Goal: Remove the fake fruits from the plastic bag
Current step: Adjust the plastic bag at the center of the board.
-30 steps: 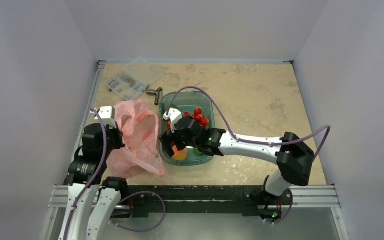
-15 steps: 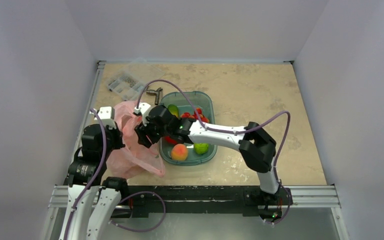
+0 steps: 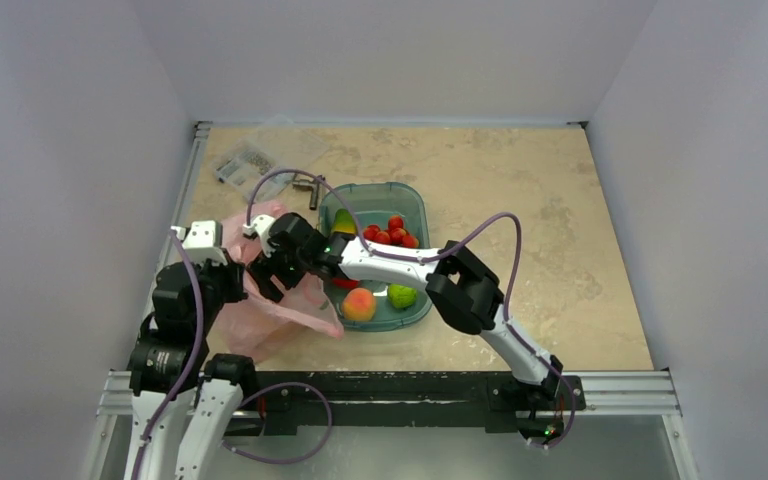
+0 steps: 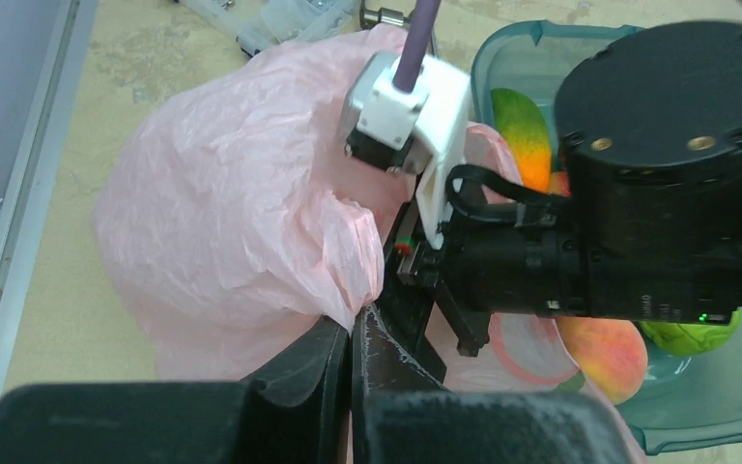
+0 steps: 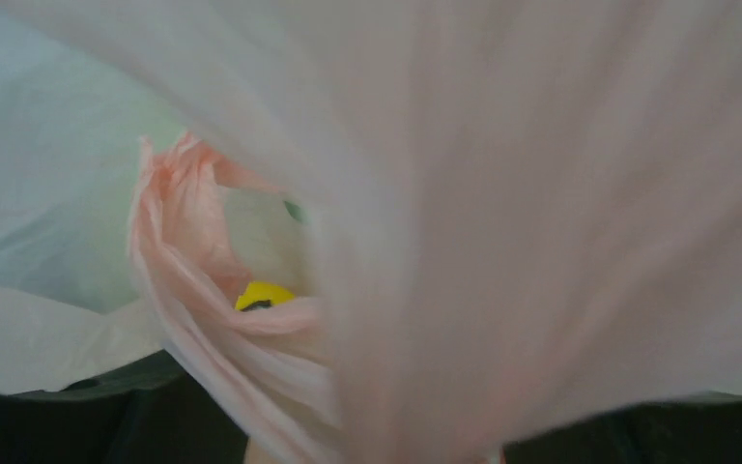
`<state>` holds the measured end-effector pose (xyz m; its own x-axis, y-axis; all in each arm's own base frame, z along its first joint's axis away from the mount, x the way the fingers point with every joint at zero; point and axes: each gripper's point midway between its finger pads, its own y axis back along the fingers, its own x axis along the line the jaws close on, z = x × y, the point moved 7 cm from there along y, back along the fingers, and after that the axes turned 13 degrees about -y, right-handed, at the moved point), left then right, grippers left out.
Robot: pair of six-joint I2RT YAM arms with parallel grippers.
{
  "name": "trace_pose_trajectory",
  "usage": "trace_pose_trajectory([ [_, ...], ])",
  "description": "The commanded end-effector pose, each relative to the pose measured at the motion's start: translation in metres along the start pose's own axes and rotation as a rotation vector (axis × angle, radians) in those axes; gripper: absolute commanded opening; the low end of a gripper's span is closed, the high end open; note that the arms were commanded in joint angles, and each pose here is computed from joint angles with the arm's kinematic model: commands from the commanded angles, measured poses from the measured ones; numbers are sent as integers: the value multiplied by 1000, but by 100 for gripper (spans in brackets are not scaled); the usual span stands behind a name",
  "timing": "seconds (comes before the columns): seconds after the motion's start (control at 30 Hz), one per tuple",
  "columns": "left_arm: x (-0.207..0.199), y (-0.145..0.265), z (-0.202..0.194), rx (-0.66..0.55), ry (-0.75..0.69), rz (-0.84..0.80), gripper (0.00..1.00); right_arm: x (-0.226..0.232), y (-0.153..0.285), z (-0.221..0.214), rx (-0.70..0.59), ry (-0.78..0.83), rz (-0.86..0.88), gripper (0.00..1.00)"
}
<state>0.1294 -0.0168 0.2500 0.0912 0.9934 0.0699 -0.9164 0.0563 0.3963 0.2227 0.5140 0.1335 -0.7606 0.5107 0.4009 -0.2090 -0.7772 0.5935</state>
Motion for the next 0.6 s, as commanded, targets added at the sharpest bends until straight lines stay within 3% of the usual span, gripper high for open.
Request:
trace_pose_trajectory([
  [0.0, -1, 2, 12, -67, -8, -18, 0, 16, 12, 7, 39, 55, 100, 81],
  [0.1, -1, -1, 12, -52, -9, -19, 0, 16, 15, 0, 66, 77, 129, 89],
  [0.57, -1, -5, 10, -21, -9, -13, 0, 20, 17, -53, 191, 131, 242, 99],
])
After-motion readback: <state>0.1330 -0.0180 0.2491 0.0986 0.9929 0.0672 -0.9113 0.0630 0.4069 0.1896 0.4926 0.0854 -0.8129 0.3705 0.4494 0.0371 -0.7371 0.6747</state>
